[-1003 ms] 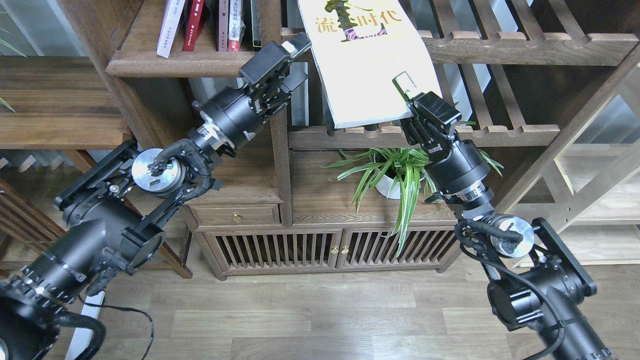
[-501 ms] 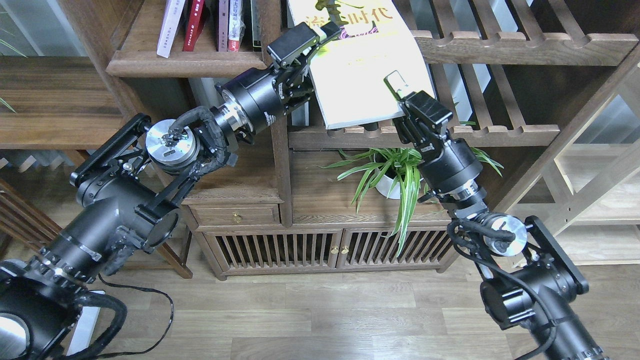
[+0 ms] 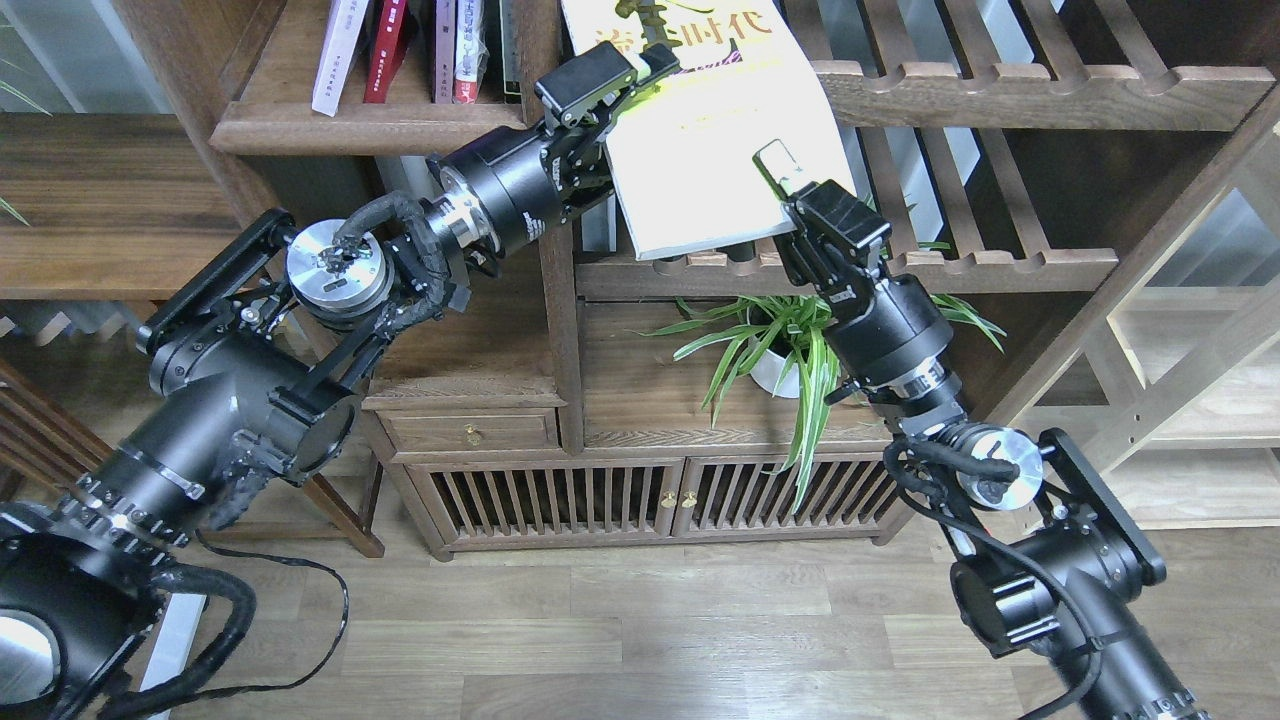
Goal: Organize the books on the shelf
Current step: 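Grasp the yellow-green book's top edge with the left gripper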
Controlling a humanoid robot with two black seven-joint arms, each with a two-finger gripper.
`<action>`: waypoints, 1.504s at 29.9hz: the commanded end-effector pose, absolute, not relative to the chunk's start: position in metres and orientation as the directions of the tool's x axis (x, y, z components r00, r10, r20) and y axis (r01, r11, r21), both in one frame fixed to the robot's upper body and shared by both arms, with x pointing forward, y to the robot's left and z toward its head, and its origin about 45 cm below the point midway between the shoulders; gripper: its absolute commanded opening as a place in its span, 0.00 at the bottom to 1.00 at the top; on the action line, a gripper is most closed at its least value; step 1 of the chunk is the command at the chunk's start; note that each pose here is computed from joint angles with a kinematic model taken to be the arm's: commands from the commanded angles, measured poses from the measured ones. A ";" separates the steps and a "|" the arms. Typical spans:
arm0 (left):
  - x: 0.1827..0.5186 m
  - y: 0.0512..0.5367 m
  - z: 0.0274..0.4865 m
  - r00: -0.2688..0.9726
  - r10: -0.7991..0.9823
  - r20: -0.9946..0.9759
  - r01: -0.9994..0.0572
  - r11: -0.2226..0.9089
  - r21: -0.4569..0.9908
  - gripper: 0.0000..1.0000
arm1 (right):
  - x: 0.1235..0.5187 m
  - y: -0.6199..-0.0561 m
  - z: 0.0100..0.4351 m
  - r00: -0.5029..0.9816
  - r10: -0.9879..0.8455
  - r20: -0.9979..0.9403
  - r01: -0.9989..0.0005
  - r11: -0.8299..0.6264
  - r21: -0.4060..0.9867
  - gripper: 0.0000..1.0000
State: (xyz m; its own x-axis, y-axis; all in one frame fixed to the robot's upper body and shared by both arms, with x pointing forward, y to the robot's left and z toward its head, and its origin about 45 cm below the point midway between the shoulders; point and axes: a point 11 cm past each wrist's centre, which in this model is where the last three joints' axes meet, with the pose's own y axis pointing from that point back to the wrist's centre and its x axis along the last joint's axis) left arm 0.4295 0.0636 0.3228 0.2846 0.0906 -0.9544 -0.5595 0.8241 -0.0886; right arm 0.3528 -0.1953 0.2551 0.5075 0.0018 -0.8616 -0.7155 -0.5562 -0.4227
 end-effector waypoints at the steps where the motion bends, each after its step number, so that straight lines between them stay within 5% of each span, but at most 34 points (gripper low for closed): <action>1: 0.428 0.061 0.323 0.290 0.080 -0.954 -0.550 0.829 -0.098 0.81 | 0.353 -0.196 0.254 0.505 -0.002 -0.863 -0.717 -0.558 -0.418 0.02; 8: 0.423 0.060 0.329 0.359 0.028 -0.933 -0.524 0.833 -0.177 0.61 | 0.352 -0.196 0.253 0.503 -0.004 -0.864 -0.718 -0.558 -0.416 0.03; 17: 0.423 0.060 0.328 0.360 0.028 -0.933 -0.521 0.835 -0.176 0.51 | 0.352 -0.196 0.253 0.503 -0.002 -0.864 -0.718 -0.557 -0.417 0.03; 26: 0.418 0.062 0.328 0.409 -0.019 -0.912 -0.499 0.832 -0.241 0.19 | 0.353 -0.196 0.253 0.504 -0.002 -0.864 -0.717 -0.558 -0.418 0.03; 35: 0.417 0.062 0.325 0.404 -0.017 -0.914 -0.500 0.833 -0.237 0.05 | 0.353 -0.197 0.252 0.501 -0.005 -0.865 -0.722 -0.555 -0.414 0.04; 45: 0.416 0.061 0.325 0.404 -0.018 -0.915 -0.500 0.833 -0.237 0.02 | 0.354 -0.199 0.252 0.500 -0.008 -0.866 -0.726 -0.549 -0.414 0.06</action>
